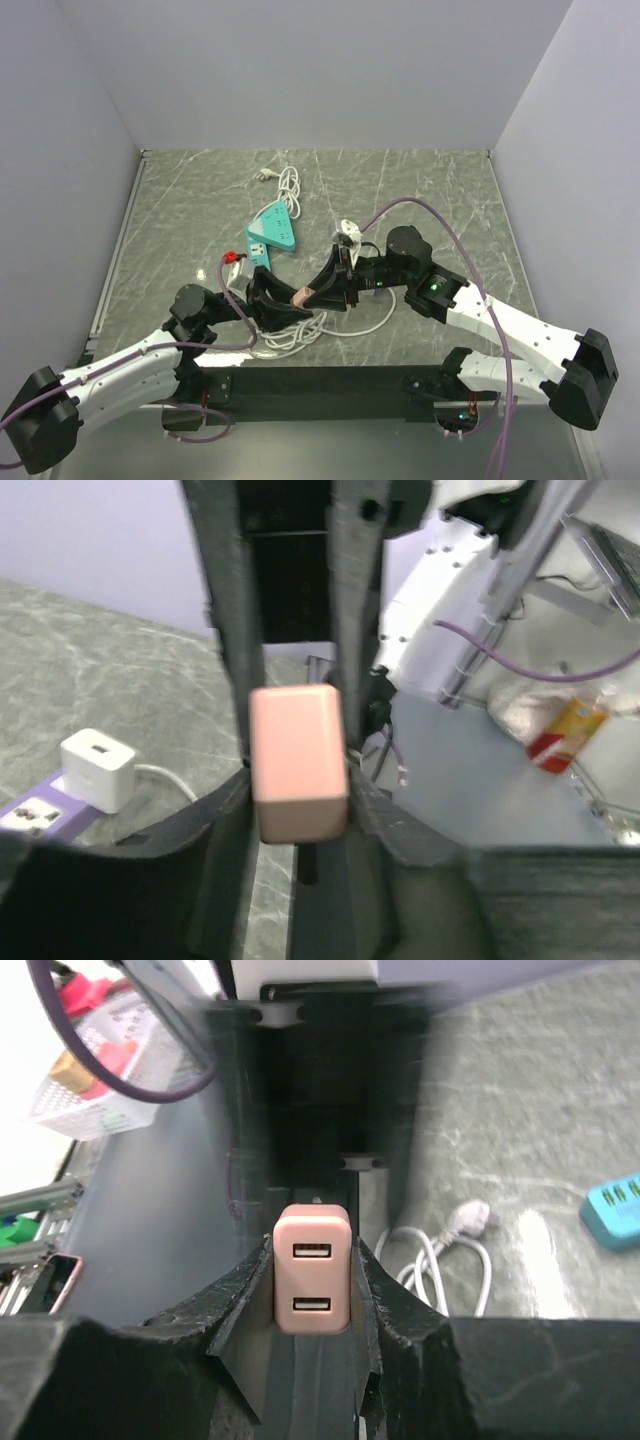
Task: Insert the plug
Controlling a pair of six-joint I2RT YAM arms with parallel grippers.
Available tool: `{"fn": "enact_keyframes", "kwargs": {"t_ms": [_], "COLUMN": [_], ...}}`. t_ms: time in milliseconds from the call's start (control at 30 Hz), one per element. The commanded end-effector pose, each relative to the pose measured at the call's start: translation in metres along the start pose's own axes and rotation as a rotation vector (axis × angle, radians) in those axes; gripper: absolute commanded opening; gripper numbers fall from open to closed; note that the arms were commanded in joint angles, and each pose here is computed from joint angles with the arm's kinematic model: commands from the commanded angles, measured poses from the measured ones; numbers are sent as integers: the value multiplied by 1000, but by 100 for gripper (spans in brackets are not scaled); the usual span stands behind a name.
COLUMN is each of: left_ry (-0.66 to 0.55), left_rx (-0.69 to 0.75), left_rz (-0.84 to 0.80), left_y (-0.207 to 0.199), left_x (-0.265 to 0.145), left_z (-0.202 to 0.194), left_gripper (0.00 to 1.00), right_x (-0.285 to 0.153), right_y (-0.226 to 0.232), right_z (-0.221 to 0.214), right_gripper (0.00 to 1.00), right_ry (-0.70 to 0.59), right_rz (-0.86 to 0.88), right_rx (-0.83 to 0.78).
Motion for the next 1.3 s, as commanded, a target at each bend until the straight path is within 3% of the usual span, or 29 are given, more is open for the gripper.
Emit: {"fn": "enact_keyframes", "kwargs": {"t_ms": [0,33,67,267,467,667,767,900,1033,1267], "left_ry": [-74,-75,-77,-50,-48,-47,-49,7,78,132], "left_rx": [30,27,26,9,-2,-112,-177,-219,-278,-379], "left_rz": [98,110,116,143,308,504,579,630,666,645], "left_y": [14,17,19,28,65,116,137,165,186,197], "left_x": [7,6,6,4,-7,-6,-2,7,13,22], "left_z": [21,20,19,6,-4,-13,-20,-38,-61,-85], "left_gripper": [74,90,98,99,99,95,86,67,58,57], "right_x": [-3,-8,-13,-45,-63,-78,-82,-89,-89,-92], "right_y": [2,-2,-3,-33,-74,-113,-125,-141,-155,-167], "right_z": [11,13,18,28,12,-16,-27,-51,-71,-79], "right_gripper": [0,0,0,0,0,0,0,0,0,0], "right_ry": [1,-1,-16,-34,108,285,349,467,553,573], "right_rz": [-72,-105,-128,-349,-598,-798,-849,-911,-911,-881], "right_rx": [-40,-49,-58,-65,-64,-51,-51,-50,-38,-59]}}
Point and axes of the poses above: each gripper's point midway between its finger pads, its own x axis out along the fingers, its own y axis along the line the jaws close on, z = x × y, the point moved 3 cm from there along -x, back along the fingers, and after that the axes turned 7 degrees about -x, right-handed, at the moved point
